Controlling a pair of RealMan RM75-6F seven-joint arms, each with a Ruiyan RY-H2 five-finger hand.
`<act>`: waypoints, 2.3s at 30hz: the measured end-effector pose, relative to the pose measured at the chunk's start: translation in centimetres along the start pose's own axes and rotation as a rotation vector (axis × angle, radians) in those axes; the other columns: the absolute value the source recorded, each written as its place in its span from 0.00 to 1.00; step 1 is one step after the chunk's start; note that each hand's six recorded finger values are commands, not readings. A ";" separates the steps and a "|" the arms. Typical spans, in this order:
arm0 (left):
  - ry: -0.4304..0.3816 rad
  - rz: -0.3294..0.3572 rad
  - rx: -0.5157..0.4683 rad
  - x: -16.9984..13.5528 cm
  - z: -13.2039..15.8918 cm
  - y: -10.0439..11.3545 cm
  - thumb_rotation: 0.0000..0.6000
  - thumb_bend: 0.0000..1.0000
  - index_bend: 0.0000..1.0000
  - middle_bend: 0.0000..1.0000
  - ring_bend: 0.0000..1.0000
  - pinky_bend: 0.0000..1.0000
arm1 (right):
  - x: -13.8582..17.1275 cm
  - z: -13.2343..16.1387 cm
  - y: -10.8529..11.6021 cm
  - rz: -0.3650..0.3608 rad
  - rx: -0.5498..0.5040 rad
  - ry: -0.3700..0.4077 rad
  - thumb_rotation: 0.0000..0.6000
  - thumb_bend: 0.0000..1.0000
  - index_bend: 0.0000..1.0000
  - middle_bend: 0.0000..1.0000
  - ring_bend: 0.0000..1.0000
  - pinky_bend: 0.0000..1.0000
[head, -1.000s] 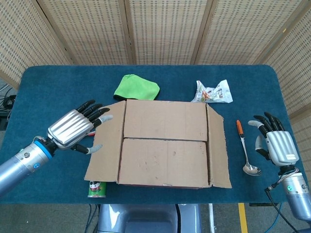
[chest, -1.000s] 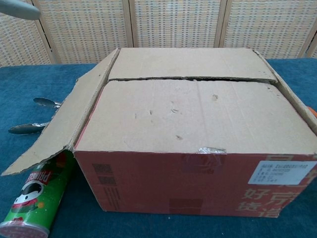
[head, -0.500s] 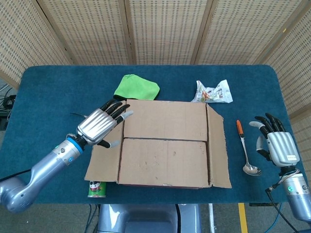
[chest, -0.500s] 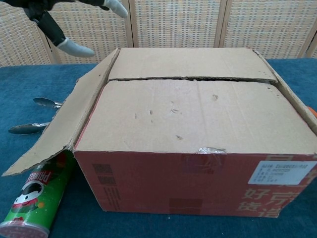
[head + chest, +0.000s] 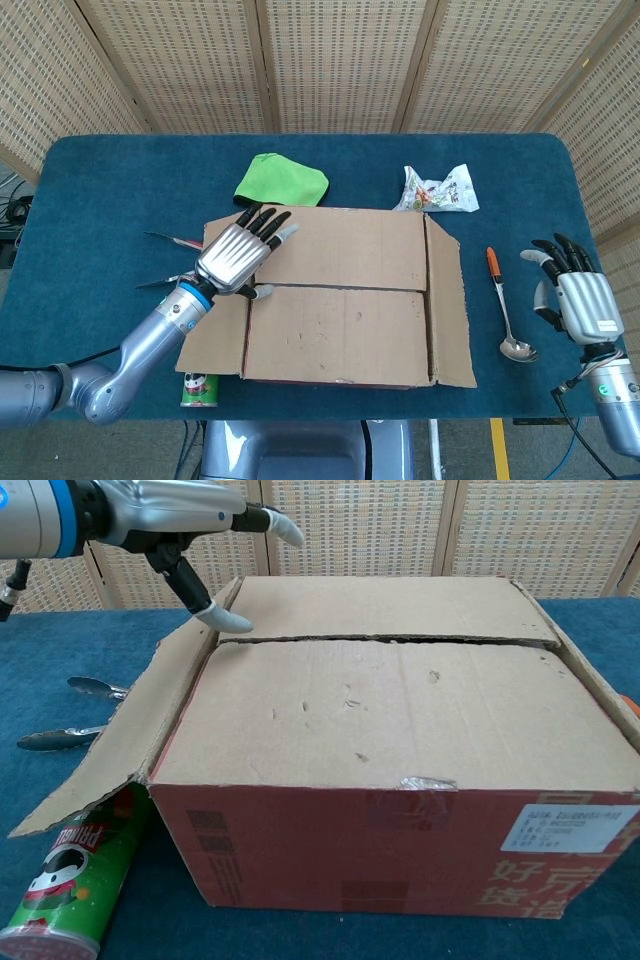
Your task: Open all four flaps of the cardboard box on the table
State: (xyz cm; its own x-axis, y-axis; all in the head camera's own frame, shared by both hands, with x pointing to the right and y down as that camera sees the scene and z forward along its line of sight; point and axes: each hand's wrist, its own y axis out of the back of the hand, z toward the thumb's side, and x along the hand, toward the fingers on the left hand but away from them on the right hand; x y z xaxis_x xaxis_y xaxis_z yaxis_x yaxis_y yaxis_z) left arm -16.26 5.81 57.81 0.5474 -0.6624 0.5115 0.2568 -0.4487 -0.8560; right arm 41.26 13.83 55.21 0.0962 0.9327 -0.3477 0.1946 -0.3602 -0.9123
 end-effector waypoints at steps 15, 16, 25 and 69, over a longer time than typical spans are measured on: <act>-0.001 0.007 0.055 1.4 1.8 -1.4 0.66 0.25 0.00 0.00 0.00 0.00 | 0.5 -0.8 0.4 -0.011 -0.006 -0.017 1.00 0.83 0.24 0.17 0.00 0.09; 0.001 0.009 0.056 1.5 1.8 -1.4 0.66 0.25 0.00 0.00 0.00 0.00 | 0.5 -0.9 0.5 -0.012 -0.006 -0.019 1.00 0.83 0.24 0.17 0.00 0.09; 0.016 0.019 0.066 2.1 2.0 -1.6 0.67 0.25 0.00 0.00 0.00 0.00 | 0.7 -1.4 0.8 -0.022 -0.010 -0.029 1.00 0.83 0.24 0.17 0.00 0.09; 0.231 0.295 0.000 6.8 -5.1 6.4 0.76 0.25 0.00 0.00 0.00 0.00 | 1.6 -2.1 1.7 -0.032 0.007 -0.054 1.00 0.83 0.24 0.17 0.00 0.09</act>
State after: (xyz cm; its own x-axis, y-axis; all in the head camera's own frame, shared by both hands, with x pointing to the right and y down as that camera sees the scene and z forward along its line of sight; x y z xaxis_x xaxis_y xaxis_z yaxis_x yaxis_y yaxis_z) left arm -14.96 -4.56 56.21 0.4041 -0.8808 0.2467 0.1153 -0.2184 -0.9690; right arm 43.77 14.70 53.51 0.0371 0.9434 -0.3295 0.1896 -0.3304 -0.9246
